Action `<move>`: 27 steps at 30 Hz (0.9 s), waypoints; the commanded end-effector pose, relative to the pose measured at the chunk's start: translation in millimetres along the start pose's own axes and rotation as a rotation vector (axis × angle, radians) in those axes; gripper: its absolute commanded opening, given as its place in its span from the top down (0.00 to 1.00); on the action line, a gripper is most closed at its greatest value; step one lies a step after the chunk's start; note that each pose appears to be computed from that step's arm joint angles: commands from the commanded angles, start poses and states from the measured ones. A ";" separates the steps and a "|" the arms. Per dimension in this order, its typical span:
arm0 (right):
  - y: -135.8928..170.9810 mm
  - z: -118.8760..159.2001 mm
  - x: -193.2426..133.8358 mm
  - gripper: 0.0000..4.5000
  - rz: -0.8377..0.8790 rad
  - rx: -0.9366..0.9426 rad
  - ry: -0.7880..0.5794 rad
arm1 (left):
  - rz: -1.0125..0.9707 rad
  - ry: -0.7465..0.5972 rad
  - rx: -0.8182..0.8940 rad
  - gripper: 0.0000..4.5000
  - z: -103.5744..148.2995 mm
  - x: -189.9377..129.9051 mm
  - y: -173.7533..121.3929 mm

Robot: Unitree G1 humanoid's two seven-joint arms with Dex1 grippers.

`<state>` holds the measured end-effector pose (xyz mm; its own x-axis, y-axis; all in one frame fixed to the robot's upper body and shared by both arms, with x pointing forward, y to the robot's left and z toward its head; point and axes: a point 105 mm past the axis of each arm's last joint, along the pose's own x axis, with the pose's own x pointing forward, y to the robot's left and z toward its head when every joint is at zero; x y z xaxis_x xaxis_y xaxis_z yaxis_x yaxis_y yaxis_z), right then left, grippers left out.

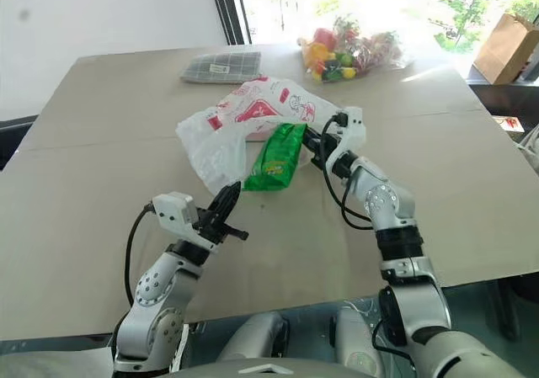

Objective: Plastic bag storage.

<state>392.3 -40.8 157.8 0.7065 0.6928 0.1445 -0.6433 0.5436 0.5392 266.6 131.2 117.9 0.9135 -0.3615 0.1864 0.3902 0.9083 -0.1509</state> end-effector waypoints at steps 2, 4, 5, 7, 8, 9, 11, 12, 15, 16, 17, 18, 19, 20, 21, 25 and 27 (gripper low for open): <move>-14.8 41.5 42.9 0.99 -0.150 0.033 -0.213 | -0.032 -0.050 0.024 1.00 13.2 -2.5 -6.3; -17.5 49.5 53.2 0.99 -0.255 0.001 -0.282 | -0.019 -0.050 0.025 1.00 12.5 -3.4 -4.4; -17.6 52.1 55.2 0.99 -0.277 -0.008 -0.307 | -0.018 -0.050 0.025 1.00 12.1 -3.4 -4.5; -16.2 55.7 58.8 0.99 -0.313 -0.040 -0.342 | -0.019 -0.049 0.026 1.00 11.8 -3.8 -4.7; -9.5 52.0 63.6 0.99 -0.289 -0.089 -0.320 | -0.018 -0.050 0.027 1.00 12.0 -4.1 -4.4; 0.2 44.5 69.3 0.99 -0.242 -0.172 -0.278 | -0.016 -0.050 0.028 1.00 12.1 -4.3 -3.9; 18.2 15.3 77.6 0.86 -0.105 -0.323 -0.132 | -0.015 -0.049 0.028 1.00 11.5 -4.2 -3.5; 19.7 -3.7 77.7 0.79 -0.058 -0.398 -0.026 | -0.016 -0.048 0.028 1.00 11.3 -4.2 -3.3; 25.6 -33.4 66.9 0.47 0.104 -0.464 0.130 | -0.018 -0.045 0.030 1.00 10.7 -4.2 -3.2; 26.3 -38.3 59.8 0.34 0.160 -0.488 0.174 | -0.018 -0.043 0.031 1.00 10.3 -4.3 -3.1; 23.8 -38.7 49.9 0.24 0.202 -0.519 0.211 | -0.018 -0.041 0.032 1.00 10.1 -4.5 -3.0; 22.6 -39.0 42.4 0.15 0.230 -0.540 0.238 | -0.018 -0.040 0.032 1.00 10.0 -4.7 -3.1; 20.9 -31.7 34.2 0.04 0.245 -0.544 0.232 | -0.018 -0.038 0.033 1.00 9.8 -5.1 -2.8; 19.4 -22.2 27.4 0.02 0.248 -0.544 0.213 | -0.018 -0.036 0.034 1.00 9.6 -5.4 -2.6; 18.9 -12.6 20.8 0.02 0.254 -0.547 0.188 | -0.017 -0.033 0.034 1.00 9.2 -5.7 -2.4; 23.1 29.3 -16.8 0.02 0.312 -0.634 0.045 | -0.021 -0.024 0.035 1.00 7.8 -5.5 -2.3; 21.1 39.1 -33.5 0.02 0.303 -0.700 0.031 | -0.024 -0.021 0.036 1.00 7.1 -4.8 -2.2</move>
<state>376.6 -66.7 179.1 0.4980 0.8595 0.1156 -0.8541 0.5091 -0.1059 262.3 133.8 117.3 0.9113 -0.3676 0.1857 0.3936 0.9101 -0.1300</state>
